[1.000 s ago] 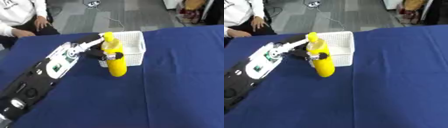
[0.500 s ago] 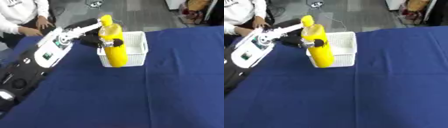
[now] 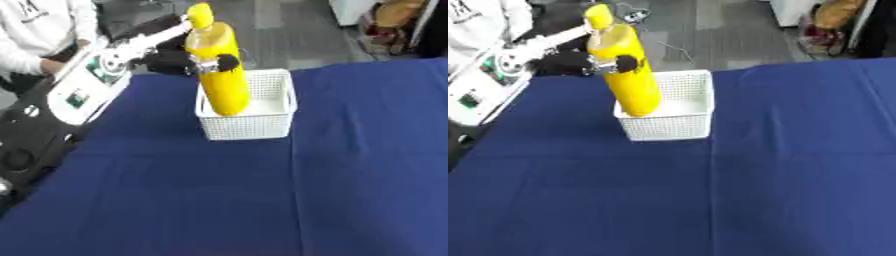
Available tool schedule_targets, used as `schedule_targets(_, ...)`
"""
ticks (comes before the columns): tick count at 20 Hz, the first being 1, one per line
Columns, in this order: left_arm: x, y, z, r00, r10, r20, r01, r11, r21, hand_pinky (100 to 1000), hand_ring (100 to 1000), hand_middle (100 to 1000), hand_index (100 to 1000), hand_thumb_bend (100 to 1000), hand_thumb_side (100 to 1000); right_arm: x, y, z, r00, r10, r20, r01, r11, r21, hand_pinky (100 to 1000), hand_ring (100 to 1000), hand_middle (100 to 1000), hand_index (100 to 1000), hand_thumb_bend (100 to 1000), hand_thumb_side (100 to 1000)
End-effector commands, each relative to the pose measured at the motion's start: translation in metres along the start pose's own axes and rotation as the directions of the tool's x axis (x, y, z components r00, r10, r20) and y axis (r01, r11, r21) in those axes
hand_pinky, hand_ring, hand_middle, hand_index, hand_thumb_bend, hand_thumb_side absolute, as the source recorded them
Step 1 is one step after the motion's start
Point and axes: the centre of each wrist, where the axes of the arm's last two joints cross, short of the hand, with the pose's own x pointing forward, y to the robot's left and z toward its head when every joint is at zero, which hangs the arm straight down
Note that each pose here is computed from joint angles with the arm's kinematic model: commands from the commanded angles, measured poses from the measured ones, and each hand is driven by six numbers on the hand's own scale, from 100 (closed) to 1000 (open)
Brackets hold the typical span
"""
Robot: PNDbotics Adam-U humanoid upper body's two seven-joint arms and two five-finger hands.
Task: Pick up objects on the table and place them in the box.
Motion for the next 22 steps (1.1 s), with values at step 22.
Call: schedule_targets(22, 0.001, 0.02, 0.002, 0.735, -0.604, 0.31, 0.342, 0.724, 0.599, 100, 100, 100, 204, 214, 737, -0.005, 0.014, -0.022, 0.996, -0.066, 0.059, 0.064, 0.997, 0.04, 190, 254, 317, 448, 100, 866)
